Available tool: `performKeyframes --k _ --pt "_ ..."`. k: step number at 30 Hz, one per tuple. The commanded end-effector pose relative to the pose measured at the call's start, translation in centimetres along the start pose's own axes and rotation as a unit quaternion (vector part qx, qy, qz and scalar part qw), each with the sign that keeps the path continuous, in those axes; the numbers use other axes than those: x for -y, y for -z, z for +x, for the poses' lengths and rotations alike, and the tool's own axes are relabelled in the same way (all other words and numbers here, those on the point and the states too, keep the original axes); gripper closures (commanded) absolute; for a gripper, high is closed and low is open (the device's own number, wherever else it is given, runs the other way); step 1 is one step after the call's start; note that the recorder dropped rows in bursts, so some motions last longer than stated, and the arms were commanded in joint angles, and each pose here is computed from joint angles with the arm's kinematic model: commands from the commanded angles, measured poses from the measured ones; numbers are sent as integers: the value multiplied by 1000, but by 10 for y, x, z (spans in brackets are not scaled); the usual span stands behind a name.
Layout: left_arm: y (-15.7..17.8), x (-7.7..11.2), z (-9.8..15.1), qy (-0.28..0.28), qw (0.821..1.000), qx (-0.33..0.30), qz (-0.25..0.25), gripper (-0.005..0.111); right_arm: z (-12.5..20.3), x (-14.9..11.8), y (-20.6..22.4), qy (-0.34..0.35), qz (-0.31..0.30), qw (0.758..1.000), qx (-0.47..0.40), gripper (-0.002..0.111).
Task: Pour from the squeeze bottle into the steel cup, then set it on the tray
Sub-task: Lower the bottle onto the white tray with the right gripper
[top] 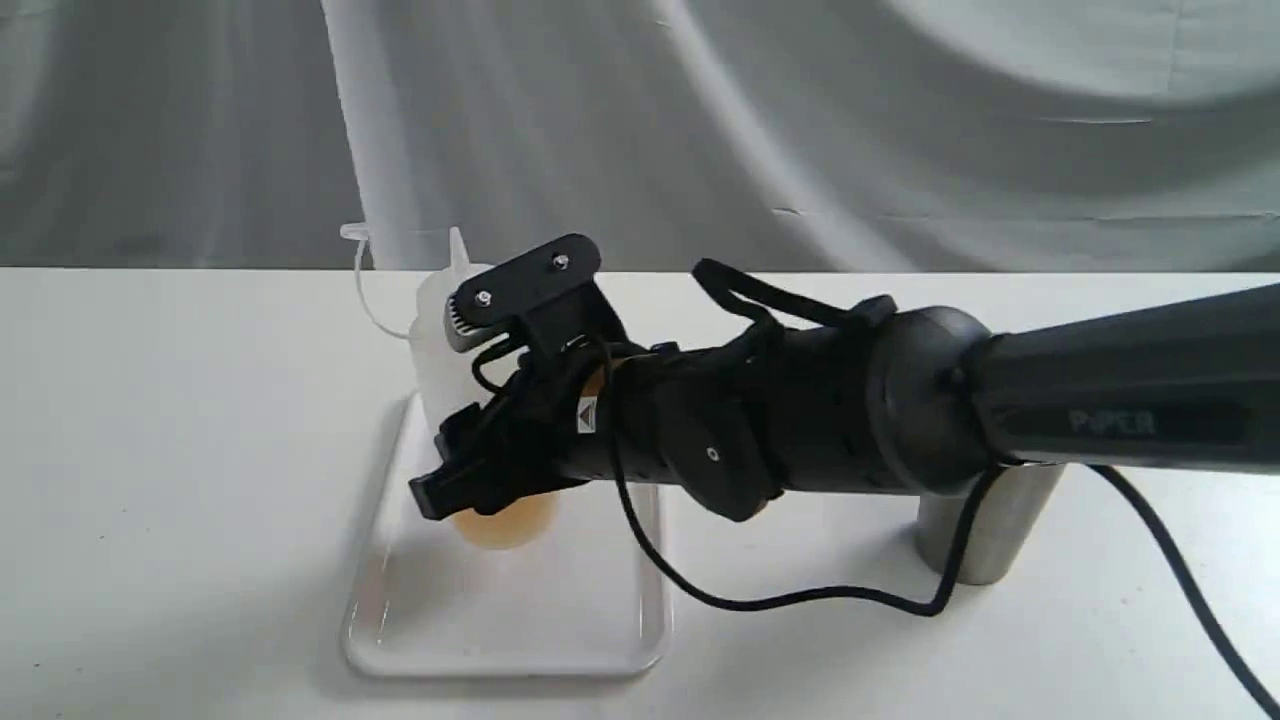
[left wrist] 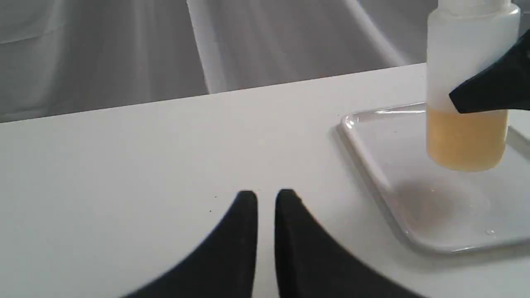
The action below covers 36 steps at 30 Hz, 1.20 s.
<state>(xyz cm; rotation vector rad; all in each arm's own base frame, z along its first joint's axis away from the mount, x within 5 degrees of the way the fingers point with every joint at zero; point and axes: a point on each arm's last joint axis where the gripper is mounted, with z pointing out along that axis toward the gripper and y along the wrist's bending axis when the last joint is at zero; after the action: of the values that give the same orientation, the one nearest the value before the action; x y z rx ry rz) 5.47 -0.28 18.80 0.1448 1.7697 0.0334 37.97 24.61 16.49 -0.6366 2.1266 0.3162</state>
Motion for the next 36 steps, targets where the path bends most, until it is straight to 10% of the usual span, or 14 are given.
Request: performKeyframes --k 1,36 --pt "0 0 1 -1 1000 4 1 98 -2 -2 -2 -4 -1 1000 14 70" --pt "0 0 1 -1 1000 4 1 98 7 -5 -6 13 -5 1000 -17 70"
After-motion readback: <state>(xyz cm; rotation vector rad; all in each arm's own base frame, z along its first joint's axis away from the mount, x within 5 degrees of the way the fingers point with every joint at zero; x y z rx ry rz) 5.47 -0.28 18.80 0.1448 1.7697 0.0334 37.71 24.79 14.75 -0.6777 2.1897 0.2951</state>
